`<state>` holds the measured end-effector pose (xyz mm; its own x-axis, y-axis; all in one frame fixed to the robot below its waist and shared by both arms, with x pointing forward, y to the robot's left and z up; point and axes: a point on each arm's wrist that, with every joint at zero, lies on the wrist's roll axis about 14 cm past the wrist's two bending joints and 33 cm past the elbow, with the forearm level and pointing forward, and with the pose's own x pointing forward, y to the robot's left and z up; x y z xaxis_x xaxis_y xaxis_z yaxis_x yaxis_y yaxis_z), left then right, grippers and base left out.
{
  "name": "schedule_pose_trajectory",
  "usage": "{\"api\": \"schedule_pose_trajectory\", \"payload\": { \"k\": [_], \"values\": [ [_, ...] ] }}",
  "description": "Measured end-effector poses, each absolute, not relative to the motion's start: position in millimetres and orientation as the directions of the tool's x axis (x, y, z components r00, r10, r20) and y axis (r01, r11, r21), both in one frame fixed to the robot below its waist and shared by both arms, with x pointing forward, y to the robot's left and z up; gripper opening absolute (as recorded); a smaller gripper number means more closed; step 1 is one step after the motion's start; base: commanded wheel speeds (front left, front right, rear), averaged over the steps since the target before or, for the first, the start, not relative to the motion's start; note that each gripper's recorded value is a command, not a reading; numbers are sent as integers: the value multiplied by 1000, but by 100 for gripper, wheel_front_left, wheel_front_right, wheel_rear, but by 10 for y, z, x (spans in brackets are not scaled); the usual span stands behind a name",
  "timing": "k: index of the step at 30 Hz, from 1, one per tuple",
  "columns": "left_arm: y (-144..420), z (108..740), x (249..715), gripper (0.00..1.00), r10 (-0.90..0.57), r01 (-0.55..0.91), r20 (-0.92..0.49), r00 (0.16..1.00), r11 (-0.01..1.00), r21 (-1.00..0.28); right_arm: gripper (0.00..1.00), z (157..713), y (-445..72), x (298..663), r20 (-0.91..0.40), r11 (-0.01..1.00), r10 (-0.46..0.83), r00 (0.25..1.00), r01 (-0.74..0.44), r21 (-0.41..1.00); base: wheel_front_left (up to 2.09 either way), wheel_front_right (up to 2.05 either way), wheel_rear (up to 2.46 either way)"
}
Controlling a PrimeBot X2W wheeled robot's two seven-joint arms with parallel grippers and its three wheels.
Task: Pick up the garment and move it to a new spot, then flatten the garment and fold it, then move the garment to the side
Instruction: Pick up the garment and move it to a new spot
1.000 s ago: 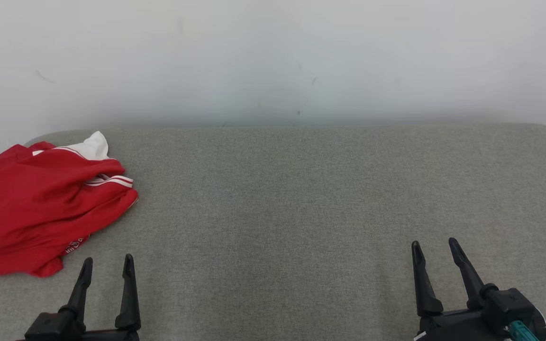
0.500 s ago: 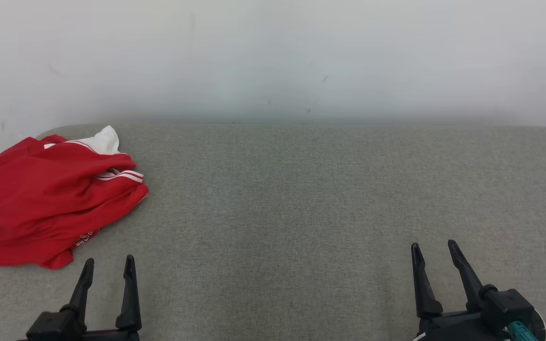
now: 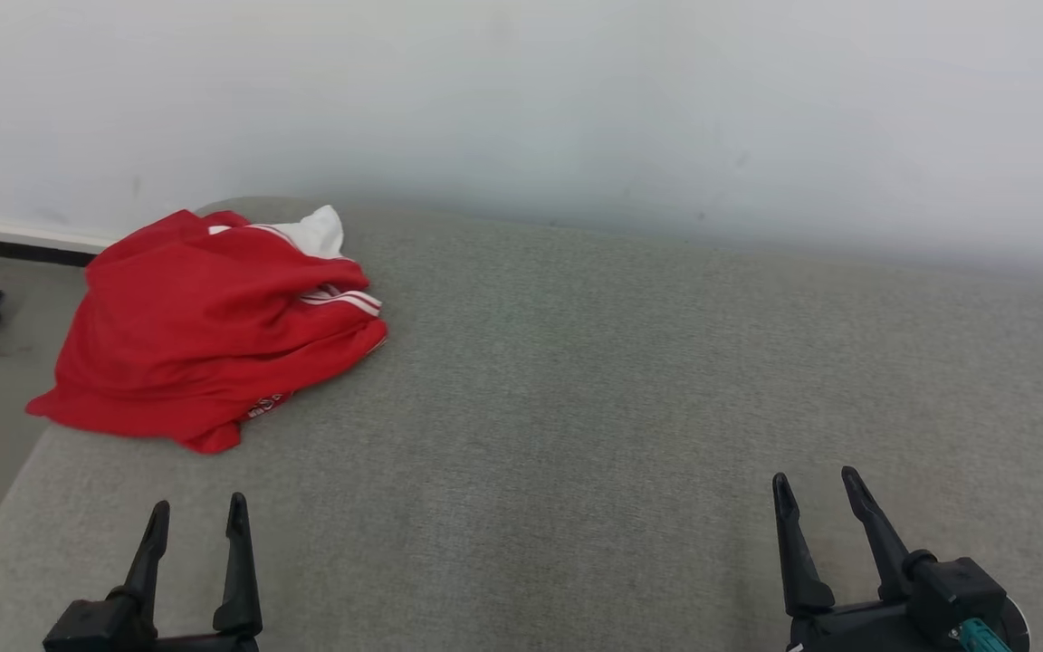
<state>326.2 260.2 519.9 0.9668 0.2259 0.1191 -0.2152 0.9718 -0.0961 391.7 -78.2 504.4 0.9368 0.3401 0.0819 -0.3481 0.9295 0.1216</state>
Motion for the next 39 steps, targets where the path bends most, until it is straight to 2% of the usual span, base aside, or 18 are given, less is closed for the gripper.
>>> {"api": "schedule_pose_trajectory", "payload": {
  "k": [15,24,34,39],
  "values": [
    [3229,5151,2584,100,458,-450,101,883,888,-93,100,4949,57,3961,55,822,552,832,-554,136,0,0,0],
    [3449,5136,2241,100,550,-543,96,830,835,-88,100,4937,390,3926,52,765,628,776,-628,139,0,0,0],
    [3455,5154,2342,100,551,-543,98,829,834,-100,100,4940,327,3972,56,778,613,788,-615,129,0,0,0],
    [3499,5379,2648,100,522,-510,158,839,853,-111,100,4935,236,4100,63,799,587,807,-591,110,0,0,0]
  ]
}}
